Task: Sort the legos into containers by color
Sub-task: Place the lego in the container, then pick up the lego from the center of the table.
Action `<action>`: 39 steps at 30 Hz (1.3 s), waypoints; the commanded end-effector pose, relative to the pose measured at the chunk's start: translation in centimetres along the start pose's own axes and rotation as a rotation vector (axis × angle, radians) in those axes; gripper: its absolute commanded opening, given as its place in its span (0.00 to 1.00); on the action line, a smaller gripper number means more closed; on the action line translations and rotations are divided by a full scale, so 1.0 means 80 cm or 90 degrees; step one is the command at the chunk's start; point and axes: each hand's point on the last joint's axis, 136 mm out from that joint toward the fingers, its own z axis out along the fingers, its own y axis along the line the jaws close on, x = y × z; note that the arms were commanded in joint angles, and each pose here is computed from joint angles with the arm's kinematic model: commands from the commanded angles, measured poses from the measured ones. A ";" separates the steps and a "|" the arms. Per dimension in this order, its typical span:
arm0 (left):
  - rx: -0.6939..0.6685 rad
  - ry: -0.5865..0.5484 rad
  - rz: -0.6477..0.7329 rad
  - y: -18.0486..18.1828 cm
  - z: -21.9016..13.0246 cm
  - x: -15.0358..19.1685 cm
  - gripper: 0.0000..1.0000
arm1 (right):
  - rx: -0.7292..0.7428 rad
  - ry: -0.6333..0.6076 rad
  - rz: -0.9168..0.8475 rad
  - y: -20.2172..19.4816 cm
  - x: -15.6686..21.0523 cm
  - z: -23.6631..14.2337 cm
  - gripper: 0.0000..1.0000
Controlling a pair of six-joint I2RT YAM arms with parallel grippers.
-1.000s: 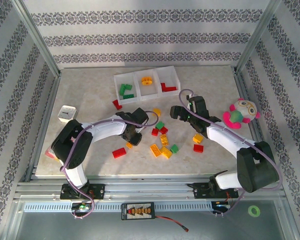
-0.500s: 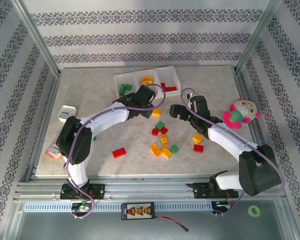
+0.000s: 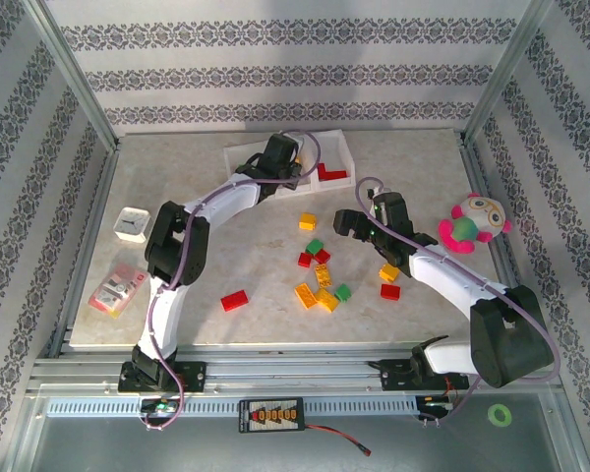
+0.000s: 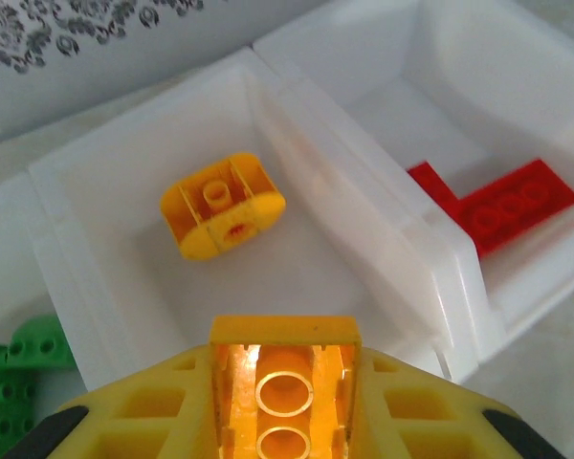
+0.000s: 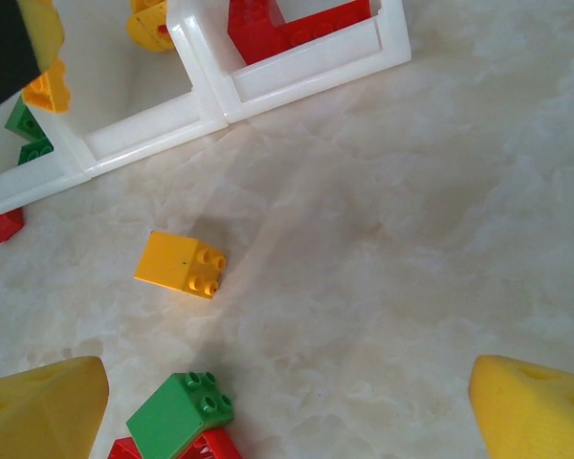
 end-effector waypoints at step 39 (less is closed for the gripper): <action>0.087 -0.197 -0.012 0.009 -0.172 -0.024 0.99 | -0.076 0.012 -0.099 0.074 0.006 -0.015 0.98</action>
